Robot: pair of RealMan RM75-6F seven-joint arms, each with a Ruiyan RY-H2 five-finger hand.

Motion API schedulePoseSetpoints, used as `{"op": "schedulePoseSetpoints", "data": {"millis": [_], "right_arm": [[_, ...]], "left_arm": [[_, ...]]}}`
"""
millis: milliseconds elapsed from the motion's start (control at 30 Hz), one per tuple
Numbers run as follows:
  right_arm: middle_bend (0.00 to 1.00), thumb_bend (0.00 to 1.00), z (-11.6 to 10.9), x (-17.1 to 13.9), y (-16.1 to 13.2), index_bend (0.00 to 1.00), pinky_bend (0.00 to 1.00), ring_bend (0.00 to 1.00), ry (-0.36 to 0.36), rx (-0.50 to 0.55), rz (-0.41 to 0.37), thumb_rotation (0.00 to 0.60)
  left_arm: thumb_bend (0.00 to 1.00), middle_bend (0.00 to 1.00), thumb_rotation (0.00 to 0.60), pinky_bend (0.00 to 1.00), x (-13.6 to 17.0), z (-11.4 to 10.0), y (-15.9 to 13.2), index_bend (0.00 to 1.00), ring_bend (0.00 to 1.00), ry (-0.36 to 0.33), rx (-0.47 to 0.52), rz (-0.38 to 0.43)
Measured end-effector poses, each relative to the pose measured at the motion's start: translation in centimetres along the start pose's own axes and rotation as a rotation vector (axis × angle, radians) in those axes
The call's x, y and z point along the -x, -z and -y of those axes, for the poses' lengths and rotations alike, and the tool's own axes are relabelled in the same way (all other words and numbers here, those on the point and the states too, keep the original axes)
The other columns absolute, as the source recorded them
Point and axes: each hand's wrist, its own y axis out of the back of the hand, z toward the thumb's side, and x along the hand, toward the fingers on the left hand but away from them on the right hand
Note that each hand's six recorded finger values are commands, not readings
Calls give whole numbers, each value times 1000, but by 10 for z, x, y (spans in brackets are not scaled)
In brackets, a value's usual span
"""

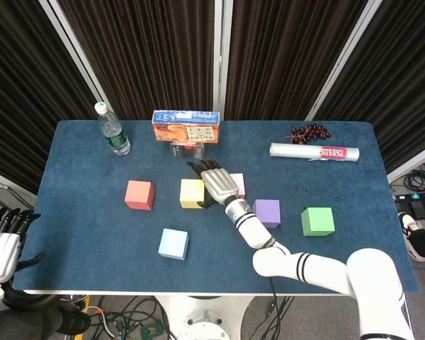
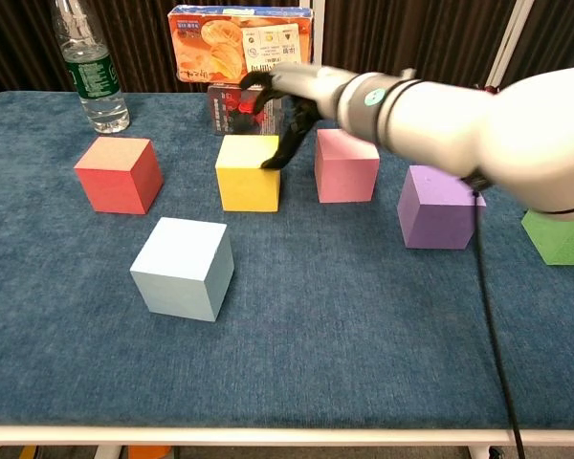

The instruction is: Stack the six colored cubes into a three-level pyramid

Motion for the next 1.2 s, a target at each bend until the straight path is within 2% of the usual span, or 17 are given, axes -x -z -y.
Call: {"op": "schedulePoseSetpoints", "data": {"millis": [133, 233, 467, 633, 800, 933, 1200], "right_arm": [[165, 117, -19, -16, 25, 0, 0, 0, 25, -33, 22, 600], [166, 98, -25, -24, 43, 0, 0, 0, 22, -50, 50, 600], [190, 62, -22, -21, 65, 0, 0, 0, 0, -41, 99, 600], [246, 62, -17, -15, 76, 0, 0, 0, -10, -28, 123, 600], [341, 95, -11, -12, 77, 0, 0, 6, -15, -20, 114, 600], [427, 120, -8, -12, 75, 10, 0, 56, -7, -27, 93, 600], [435, 121, -9, -23, 63, 15, 0, 62, 9, 7, 47, 600]], "left_arm": [[0, 182, 600, 68, -1, -2, -1, 230, 123, -9, -3, 1], [0, 182, 600, 69, -1, -3, -4, 230, 123, -6, -9, 8], [0, 182, 600, 69, -4, -3, -9, 230, 123, -2, -15, 18], [0, 182, 600, 69, -2, -4, -9, 230, 123, 4, -20, 11], [0, 182, 600, 69, -2, -3, -10, 230, 123, 9, -21, 9], [0, 182, 600, 69, -2, -3, -11, 230, 123, 10, -24, 11], [0, 182, 600, 69, -3, -3, -11, 230, 123, 9, -23, 13]]}}
